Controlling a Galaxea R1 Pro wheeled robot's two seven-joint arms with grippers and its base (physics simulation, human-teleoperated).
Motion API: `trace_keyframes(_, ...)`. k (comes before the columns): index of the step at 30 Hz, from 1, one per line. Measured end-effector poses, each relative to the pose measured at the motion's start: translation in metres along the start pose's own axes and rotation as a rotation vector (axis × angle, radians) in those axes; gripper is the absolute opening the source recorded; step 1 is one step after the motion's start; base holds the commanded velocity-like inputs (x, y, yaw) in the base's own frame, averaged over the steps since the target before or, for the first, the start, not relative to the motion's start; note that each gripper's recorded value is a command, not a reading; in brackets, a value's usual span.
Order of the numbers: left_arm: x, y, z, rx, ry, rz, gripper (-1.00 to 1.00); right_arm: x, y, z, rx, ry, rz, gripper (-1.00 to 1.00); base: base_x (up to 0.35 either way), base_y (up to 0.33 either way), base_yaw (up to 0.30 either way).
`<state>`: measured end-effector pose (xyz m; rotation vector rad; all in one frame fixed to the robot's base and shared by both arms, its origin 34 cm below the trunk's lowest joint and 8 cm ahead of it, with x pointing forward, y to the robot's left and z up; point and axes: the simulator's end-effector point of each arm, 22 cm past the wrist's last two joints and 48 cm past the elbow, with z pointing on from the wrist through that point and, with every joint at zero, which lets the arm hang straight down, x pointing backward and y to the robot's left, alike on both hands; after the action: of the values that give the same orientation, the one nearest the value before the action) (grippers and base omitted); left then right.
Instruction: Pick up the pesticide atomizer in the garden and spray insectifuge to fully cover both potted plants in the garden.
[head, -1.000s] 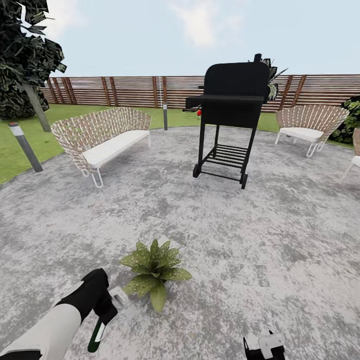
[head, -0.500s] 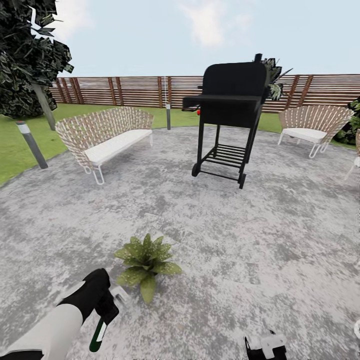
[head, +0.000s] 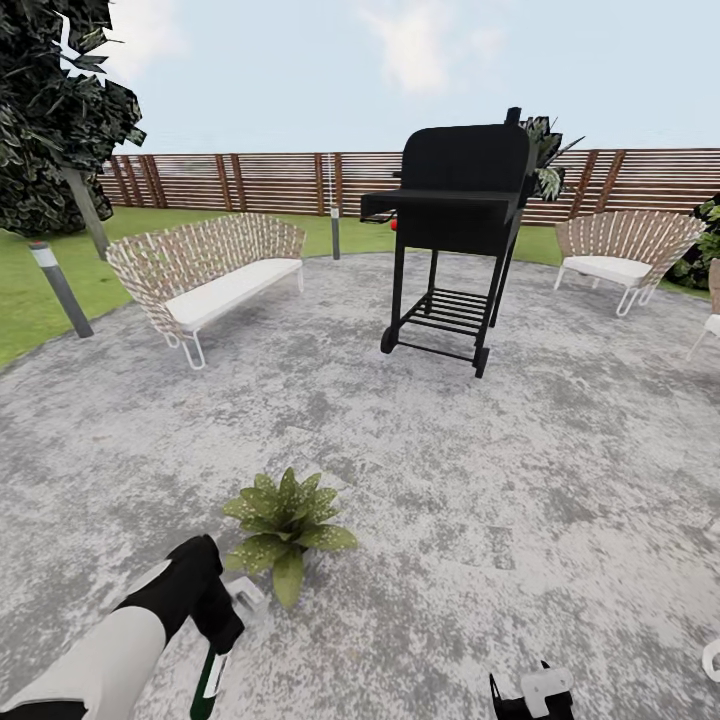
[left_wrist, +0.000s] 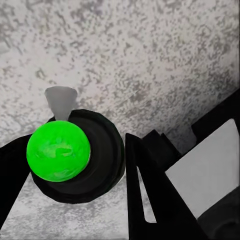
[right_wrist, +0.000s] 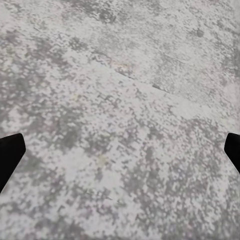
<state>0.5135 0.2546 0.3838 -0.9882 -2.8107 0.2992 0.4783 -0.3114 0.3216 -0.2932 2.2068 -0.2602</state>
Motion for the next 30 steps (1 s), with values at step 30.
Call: trace_keyframes(30, 0.013, 0.010, 0.003, -0.129, 0.127, -0.061, -1.00, 0.000, 0.006, 0.000, -0.006, 0.002, 0.005, 1.00, 0.045, -0.065, 0.060)
